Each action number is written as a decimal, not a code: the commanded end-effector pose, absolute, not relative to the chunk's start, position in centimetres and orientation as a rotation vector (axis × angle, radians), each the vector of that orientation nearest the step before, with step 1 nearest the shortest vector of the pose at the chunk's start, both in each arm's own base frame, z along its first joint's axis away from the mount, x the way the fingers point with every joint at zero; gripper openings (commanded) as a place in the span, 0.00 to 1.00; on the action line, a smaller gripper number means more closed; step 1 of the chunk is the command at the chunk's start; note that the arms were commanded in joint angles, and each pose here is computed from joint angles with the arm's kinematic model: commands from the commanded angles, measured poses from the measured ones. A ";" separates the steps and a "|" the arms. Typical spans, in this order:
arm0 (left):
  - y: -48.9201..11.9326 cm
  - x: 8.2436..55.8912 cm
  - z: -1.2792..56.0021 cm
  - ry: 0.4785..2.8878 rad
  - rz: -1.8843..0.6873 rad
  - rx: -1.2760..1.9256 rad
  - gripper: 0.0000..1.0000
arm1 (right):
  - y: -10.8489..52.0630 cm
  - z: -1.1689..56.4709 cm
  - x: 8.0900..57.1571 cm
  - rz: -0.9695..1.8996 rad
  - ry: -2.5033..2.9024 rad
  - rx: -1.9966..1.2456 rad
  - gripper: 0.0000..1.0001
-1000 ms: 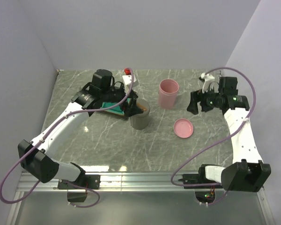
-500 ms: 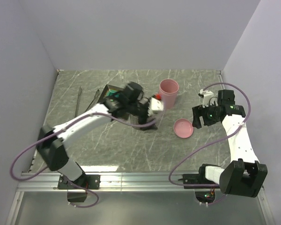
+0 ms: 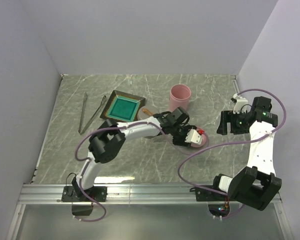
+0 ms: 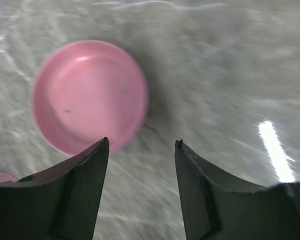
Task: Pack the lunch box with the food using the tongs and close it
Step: Pick up the lid of the lunch box with the left arm, then pass the lid of the lunch box from the left arm to the right, then put the lid back on the lunch box
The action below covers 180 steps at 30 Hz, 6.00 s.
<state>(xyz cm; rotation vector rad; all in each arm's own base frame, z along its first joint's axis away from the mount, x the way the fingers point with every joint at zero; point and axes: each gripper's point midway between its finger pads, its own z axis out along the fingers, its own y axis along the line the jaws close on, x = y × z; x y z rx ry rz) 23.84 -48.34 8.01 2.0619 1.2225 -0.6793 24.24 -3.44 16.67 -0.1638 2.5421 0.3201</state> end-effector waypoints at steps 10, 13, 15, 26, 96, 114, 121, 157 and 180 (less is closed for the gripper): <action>-52.3 26.1 7.0 1.158 -0.660 2.044 0.50 | -4.5 18.8 23.7 0.319 2.490 -0.160 0.86; -51.8 25.4 6.2 1.151 -0.656 2.078 0.49 | -4.8 18.9 23.8 0.322 2.488 -0.155 0.86; -51.8 24.7 6.0 1.144 -0.659 2.096 0.49 | -4.9 18.8 23.8 0.331 2.489 -0.151 0.86; -52.0 23.0 8.2 1.103 -0.686 2.111 0.50 | -4.4 17.7 23.1 0.373 2.506 -0.143 0.86; -30.1 20.4 51.1 1.028 -2.021 0.688 0.01 | 11.4 45.6 30.2 0.927 1.444 -0.314 0.96; -26.8 31.1 51.3 1.396 -2.196 -0.210 0.00 | 21.1 49.5 31.4 1.270 1.331 -0.434 0.80; -25.6 31.2 51.4 1.367 -2.196 -0.226 0.00 | 26.3 47.7 32.4 1.292 1.385 -0.510 0.77; -24.8 30.7 51.5 1.307 -2.193 -0.190 0.00 | 31.0 46.8 32.4 1.337 1.423 -0.542 0.00; -20.7 36.4 43.0 1.704 -1.330 -0.023 0.99 | 19.5 38.8 40.7 0.496 1.807 -0.715 0.00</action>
